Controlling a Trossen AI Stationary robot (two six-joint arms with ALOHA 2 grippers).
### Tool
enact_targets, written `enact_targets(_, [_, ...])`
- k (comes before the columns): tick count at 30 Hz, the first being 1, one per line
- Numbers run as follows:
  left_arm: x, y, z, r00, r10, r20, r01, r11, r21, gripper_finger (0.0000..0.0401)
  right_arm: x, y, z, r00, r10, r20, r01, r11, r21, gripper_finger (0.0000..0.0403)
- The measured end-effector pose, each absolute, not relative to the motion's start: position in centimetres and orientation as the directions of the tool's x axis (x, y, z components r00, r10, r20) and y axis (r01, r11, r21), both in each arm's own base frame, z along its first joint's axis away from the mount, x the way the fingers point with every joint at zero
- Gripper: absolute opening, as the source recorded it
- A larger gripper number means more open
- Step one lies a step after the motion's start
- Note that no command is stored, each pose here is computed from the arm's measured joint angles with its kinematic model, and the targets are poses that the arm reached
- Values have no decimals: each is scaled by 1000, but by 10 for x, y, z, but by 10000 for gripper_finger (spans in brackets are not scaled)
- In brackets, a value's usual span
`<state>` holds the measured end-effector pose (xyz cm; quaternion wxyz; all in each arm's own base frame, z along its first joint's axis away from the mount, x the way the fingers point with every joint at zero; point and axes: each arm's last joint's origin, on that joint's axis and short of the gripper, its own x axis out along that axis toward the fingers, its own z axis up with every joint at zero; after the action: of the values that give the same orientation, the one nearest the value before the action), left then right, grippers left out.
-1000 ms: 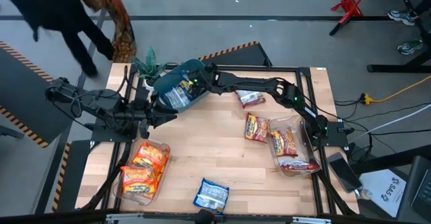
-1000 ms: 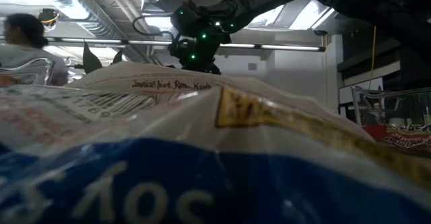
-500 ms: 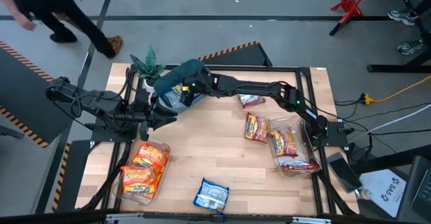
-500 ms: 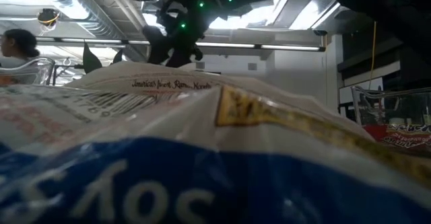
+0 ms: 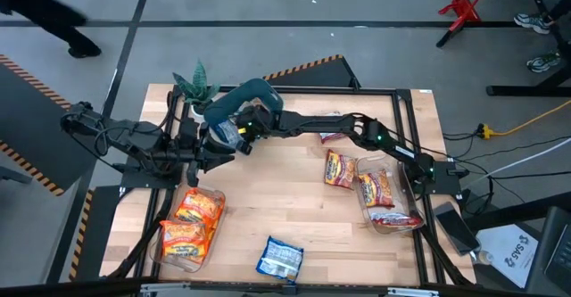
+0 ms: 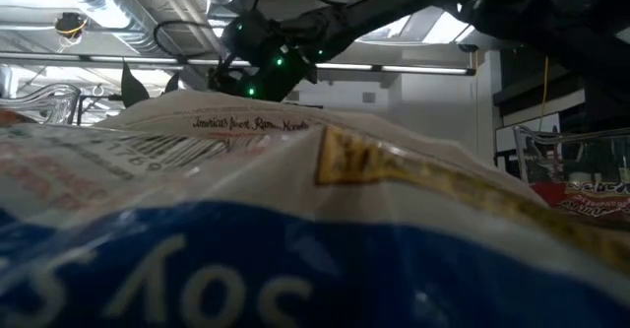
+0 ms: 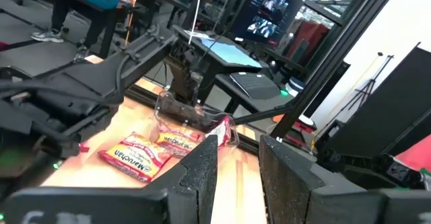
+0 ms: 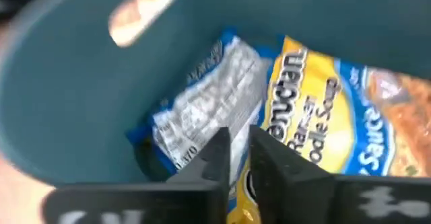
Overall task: Sort Maruchan noodles
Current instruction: Put the blue noodle pack into the blue bin
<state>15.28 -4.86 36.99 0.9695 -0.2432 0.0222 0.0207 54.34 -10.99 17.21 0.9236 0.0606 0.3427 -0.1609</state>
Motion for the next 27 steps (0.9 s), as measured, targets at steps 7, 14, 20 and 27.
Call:
enact_targets(7, [153, -49, 369, 998, 32, -59, -55, 882, -468, 105, 533, -128, 165, 575, -450, -683, 505, 852, -137, 10])
enact_targets(14, [153, -49, 367, 996, 32, -80, -66, 886, -459, 105, 533, -134, 180, 592, -408, -694, 481, 871, -102, 14])
enact_targets(20, [153, -49, 362, 992, 31, -126, -83, 895, -439, 105, 524, -115, 244, 635, -333, -697, 366, 924, -108, 14])
enact_targets(27, [157, -65, 357, 985, -67, -161, -8, 905, -425, 105, 437, -85, 353, 517, -357, -778, 349, 918, -190, 14])
